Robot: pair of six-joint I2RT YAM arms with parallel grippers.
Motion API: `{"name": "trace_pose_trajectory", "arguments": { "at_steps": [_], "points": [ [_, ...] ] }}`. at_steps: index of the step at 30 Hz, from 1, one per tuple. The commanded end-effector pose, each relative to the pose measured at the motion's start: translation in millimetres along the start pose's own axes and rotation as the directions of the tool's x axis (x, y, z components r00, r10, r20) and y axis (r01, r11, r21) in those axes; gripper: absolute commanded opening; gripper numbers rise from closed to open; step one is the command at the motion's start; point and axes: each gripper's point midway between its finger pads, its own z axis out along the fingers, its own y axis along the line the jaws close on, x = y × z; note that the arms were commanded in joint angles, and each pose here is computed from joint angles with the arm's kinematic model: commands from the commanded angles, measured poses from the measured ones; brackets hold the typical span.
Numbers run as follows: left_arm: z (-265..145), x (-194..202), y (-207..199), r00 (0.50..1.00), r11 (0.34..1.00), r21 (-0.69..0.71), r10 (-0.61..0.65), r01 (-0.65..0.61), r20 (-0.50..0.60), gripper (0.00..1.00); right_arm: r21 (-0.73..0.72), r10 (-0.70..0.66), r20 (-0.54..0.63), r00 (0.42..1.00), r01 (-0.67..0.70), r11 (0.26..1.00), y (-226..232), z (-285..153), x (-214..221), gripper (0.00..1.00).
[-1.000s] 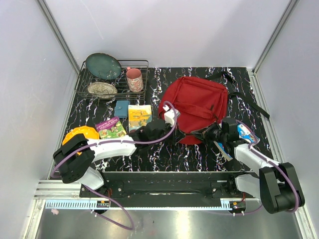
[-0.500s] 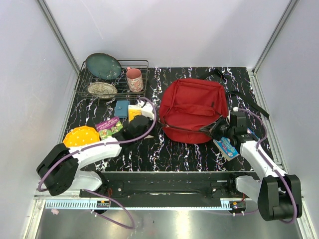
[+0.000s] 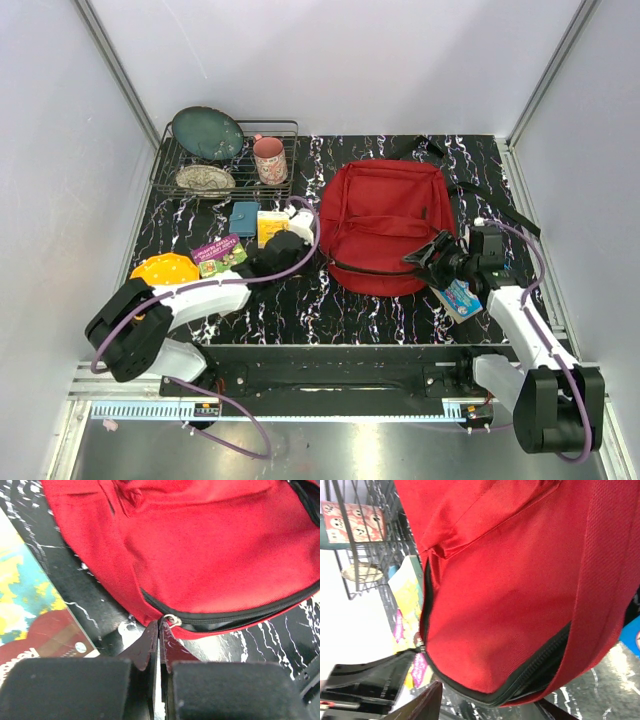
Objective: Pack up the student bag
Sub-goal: Unzip the student bag at the center of the board.
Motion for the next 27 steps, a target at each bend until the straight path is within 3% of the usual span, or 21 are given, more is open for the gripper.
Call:
{"name": "trace_pose_trajectory", "arguments": {
  "at_steps": [1, 3, 5, 7, 8, 19, 24, 27],
  "points": [
    [9.6, -12.4, -37.2, 0.999, 0.994, 0.110, -0.008, 0.003, 0.037, 0.00, -0.107, 0.155, -0.063, 0.986, -0.161, 0.981, 28.8, -15.4, 12.8, 0.69],
    [10.8, -11.1, -48.4, 0.999, 0.991, 0.135, -0.008, 0.003, 0.037, 0.00, -0.125, 0.210, -0.063, 0.976, -0.216, 0.968, 28.5, -22.1, 22.1, 0.69],
    [12.4, -9.0, -54.6, 0.999, 0.989, 0.148, -0.006, 0.001, 0.032, 0.00, -0.136, 0.284, -0.025, 0.958, -0.285, 0.949, 30.9, -30.6, 24.5, 0.87],
    [11.5, -10.0, -60.5, 0.999, 0.985, 0.171, -0.009, 0.003, 0.034, 0.00, -0.121, 0.351, -0.018, 0.936, -0.350, 0.929, 26.3, -33.1, 30.7, 0.87],
    [11.1, -12.5, -64.6, 0.999, 0.983, 0.182, -0.009, 0.001, 0.040, 0.00, -0.140, 0.355, 0.002, 0.935, -0.351, 0.926, 27.4, -35.6, 29.9, 0.93],
    [9.3, -16.7, -101.7, 0.999, 0.965, 0.260, 0.000, -0.014, 0.052, 0.00, -0.110, 0.417, -0.053, 0.907, -0.420, 0.901, 32.9, 0.1, 49.7, 0.92],
    [6.7, -15.7, -118.6, 0.999, 0.955, 0.295, 0.004, -0.020, 0.053, 0.00, -0.115, 0.433, -0.028, 0.901, -0.433, 0.894, 39.5, 19.4, 46.9, 0.86],
    [2.9, -12.4, -125.3, 0.998, 0.953, 0.300, 0.034, -0.047, 0.050, 0.00, -0.126, 0.427, -0.005, 0.904, -0.424, 0.897, 44.9, 26.6, 40.4, 0.75]
  ]
}}
